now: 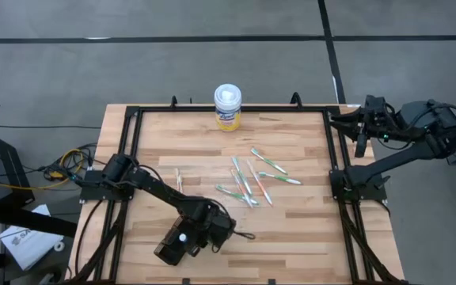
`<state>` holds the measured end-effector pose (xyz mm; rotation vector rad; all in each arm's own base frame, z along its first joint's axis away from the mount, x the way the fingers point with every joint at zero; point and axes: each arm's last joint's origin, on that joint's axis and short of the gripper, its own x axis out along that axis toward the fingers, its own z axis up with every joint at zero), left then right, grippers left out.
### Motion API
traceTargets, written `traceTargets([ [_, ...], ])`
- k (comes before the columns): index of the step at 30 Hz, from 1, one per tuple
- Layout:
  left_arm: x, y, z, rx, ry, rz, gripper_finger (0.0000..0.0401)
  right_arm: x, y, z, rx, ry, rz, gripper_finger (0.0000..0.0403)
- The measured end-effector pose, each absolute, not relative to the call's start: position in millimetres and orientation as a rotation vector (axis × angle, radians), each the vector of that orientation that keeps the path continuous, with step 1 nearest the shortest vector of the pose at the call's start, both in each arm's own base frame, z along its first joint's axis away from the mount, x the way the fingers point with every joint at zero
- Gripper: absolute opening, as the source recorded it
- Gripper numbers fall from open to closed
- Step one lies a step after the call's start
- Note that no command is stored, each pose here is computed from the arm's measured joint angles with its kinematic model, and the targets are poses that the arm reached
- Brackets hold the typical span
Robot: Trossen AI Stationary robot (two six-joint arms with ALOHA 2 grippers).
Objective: Pick & Place toothbrushing station
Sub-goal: Put the blue mouthwash into the black wire organizer bin
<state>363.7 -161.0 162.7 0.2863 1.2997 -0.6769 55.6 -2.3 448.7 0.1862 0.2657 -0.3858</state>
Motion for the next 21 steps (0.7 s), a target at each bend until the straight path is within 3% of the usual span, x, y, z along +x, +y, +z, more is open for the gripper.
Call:
traceTargets([
  [6,367,-156,163,0.333,1.288,-0.607,0.0160,55,-2,449,0.183,0.267,-0.385,0.0082],
  [21,375,-163,158,0.349,1.208,-0.627,0.0156,55,-2,449,0.179,0.272,-0.369,0.0082],
])
